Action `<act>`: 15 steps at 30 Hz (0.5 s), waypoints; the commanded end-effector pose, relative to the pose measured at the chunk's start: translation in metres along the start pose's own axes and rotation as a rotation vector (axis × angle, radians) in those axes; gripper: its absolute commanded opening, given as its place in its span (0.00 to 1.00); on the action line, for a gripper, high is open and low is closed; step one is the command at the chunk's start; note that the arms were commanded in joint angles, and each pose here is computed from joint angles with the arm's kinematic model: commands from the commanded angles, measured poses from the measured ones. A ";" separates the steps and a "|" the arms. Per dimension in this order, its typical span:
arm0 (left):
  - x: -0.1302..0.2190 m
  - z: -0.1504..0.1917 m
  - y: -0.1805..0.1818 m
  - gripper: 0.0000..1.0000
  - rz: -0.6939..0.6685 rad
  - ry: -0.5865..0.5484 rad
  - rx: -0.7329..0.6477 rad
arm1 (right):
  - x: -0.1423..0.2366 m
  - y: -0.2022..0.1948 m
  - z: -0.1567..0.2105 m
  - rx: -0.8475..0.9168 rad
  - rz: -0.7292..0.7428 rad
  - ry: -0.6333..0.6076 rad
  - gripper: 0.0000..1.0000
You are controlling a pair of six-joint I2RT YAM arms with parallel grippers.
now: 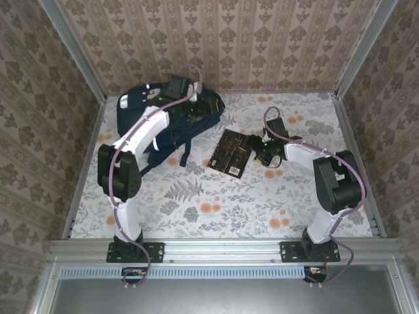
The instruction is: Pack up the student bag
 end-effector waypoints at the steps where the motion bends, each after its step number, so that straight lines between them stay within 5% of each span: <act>1: -0.035 0.037 0.016 0.60 0.012 0.086 0.043 | -0.011 0.005 0.006 -0.043 -0.059 0.041 0.86; 15: -0.105 0.106 0.074 0.59 -0.080 0.250 0.093 | -0.039 0.001 0.008 -0.111 -0.129 0.094 0.85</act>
Point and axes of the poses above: each hand's point on the last joint's axis, 136 mm out from that joint toward the fingers, its own x axis back along the fingers, its own y axis along the line the jaws close on, z = x × y, the point moved 1 cm from there along x, back along the fingers, and after that the axes turned 2 degrees about -x, right-handed, at the moved point
